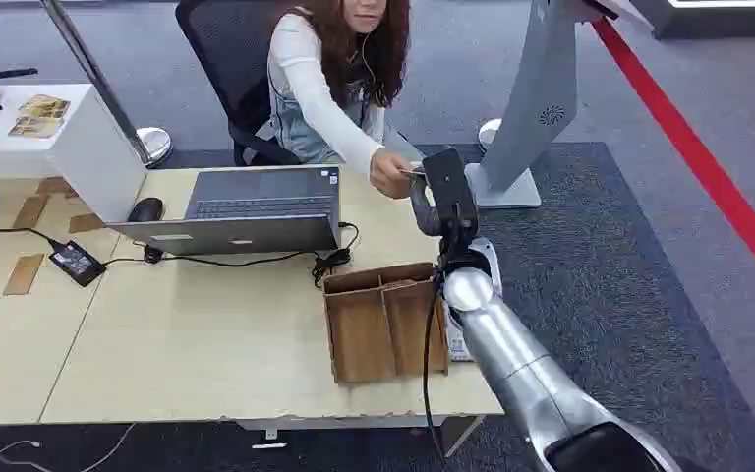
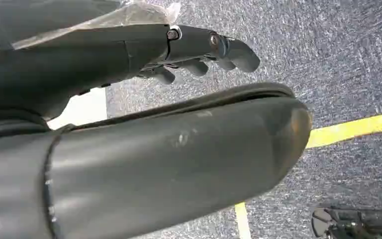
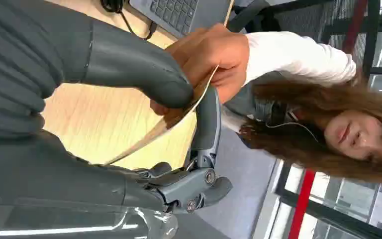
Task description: Pass the card to the sensor for recognition and then transmit it.
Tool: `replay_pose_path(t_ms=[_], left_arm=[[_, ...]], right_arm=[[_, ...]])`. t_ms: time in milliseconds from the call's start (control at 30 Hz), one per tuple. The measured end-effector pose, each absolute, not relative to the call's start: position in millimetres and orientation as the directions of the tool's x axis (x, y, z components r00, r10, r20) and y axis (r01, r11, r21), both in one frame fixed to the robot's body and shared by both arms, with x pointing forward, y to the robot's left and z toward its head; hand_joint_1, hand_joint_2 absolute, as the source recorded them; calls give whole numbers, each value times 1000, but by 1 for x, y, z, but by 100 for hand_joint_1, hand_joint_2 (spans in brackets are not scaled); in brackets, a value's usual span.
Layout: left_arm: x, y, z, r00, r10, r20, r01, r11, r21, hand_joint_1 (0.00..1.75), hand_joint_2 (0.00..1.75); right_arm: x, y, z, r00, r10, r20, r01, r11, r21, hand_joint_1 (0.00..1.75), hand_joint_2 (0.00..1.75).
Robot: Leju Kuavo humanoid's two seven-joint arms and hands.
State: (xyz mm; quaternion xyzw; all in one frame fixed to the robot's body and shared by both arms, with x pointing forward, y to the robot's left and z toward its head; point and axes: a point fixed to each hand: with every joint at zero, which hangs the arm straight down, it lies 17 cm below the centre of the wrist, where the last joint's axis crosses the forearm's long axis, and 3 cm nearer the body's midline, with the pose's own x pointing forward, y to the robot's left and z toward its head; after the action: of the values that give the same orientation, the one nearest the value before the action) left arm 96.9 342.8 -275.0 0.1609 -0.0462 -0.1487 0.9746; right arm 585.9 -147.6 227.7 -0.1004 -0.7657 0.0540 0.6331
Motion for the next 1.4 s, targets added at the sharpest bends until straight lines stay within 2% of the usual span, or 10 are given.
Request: replay_pose_path(t_ms=[300, 900, 1100, 1267, 1400], left_arm=[[97, 343, -275, 951, -305, 41, 276, 904, 328, 0, 0], [91, 344, -276, 958, -287, 22, 265, 909, 322, 0, 0], [87, 344, -276, 962, -273, 5, 257, 912, 320, 0, 0], [84, 345, -276, 967, -256, -5, 244, 916, 319, 0, 0], [82, 345, -276, 969, -246, -11, 237, 918, 318, 0, 0]], right_arm=[[587, -154, 239, -199, 210, 957, 103, 976, -193, 175, 175], [566, -198, 317, -352, 267, 897, 198, 958, -207, 175, 175], [550, -217, 323, -353, 424, 834, 266, 900, -344, 175, 175], [533, -236, 306, -288, 635, 717, 319, 769, -554, 175, 175], [518, -262, 283, -213, 713, 668, 338, 695, -634, 175, 175]])
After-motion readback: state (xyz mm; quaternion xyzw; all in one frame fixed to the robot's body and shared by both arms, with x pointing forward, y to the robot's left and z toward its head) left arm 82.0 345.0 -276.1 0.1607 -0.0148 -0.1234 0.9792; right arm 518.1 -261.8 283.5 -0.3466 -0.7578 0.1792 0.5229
